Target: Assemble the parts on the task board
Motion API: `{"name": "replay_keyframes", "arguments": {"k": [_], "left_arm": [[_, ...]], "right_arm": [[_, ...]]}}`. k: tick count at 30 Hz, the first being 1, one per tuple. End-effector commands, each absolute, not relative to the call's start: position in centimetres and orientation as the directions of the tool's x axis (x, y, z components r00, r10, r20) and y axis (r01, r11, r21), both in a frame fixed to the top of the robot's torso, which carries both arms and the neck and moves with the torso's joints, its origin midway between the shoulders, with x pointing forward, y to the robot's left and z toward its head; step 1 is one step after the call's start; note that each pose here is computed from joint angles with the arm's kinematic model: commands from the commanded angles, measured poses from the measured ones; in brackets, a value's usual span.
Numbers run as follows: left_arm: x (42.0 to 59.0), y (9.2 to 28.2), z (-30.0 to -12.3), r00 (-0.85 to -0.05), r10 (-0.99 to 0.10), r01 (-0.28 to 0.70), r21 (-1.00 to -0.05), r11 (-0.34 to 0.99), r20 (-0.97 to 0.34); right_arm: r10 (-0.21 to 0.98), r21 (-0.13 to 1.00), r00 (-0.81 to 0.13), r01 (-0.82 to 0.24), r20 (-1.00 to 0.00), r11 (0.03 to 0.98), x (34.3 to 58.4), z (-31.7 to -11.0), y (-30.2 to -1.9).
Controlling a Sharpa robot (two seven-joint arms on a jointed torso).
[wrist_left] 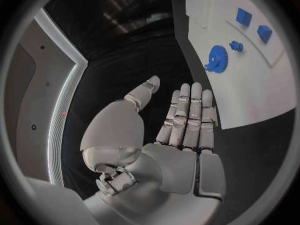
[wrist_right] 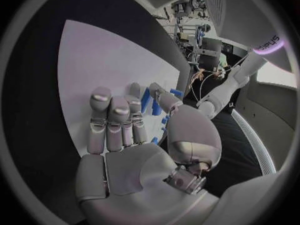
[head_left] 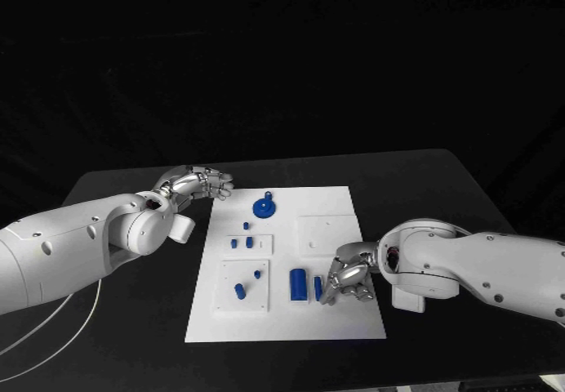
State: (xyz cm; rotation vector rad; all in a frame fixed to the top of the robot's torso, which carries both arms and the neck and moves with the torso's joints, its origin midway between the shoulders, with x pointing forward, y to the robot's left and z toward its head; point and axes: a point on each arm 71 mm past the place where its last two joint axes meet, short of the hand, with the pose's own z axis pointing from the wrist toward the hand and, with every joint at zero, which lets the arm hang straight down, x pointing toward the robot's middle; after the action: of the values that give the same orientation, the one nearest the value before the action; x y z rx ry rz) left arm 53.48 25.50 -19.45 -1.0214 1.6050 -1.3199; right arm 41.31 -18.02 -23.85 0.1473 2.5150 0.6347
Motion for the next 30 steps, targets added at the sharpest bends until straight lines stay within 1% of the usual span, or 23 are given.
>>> {"name": "replay_keyframes", "arguments": {"k": [1, 5, 17, 22, 30], "left_arm": [[53.42, 25.33, -19.38, -0.366, -0.927, -0.088, -0.988, 0.127, -0.086], [53.41, 25.37, -19.38, -0.365, -0.927, -0.088, -0.988, 0.127, -0.086], [53.40, 25.41, -19.38, -0.366, -0.927, -0.088, -0.988, 0.127, -0.086], [53.40, 25.42, -19.38, -0.365, -0.927, -0.088, -0.988, 0.129, -0.088], [53.38, 25.34, -19.37, -0.371, -0.924, -0.084, -0.988, 0.133, -0.093]], "right_arm": [[0.218, 0.439, -0.847, -0.021, -0.485, 0.898, 41.24, -24.35, -18.18], [0.211, 0.428, -0.837, -0.030, -0.505, 0.903, 41.31, -24.34, -18.23], [0.210, 0.426, -0.838, -0.029, -0.504, 0.904, 41.32, -24.40, -18.24], [0.182, 0.412, -0.860, -0.036, -0.477, 0.910, 41.13, -24.61, -18.13], [0.187, 0.413, -0.867, -0.023, -0.461, 0.910, 41.03, -24.97, -17.96]]}}
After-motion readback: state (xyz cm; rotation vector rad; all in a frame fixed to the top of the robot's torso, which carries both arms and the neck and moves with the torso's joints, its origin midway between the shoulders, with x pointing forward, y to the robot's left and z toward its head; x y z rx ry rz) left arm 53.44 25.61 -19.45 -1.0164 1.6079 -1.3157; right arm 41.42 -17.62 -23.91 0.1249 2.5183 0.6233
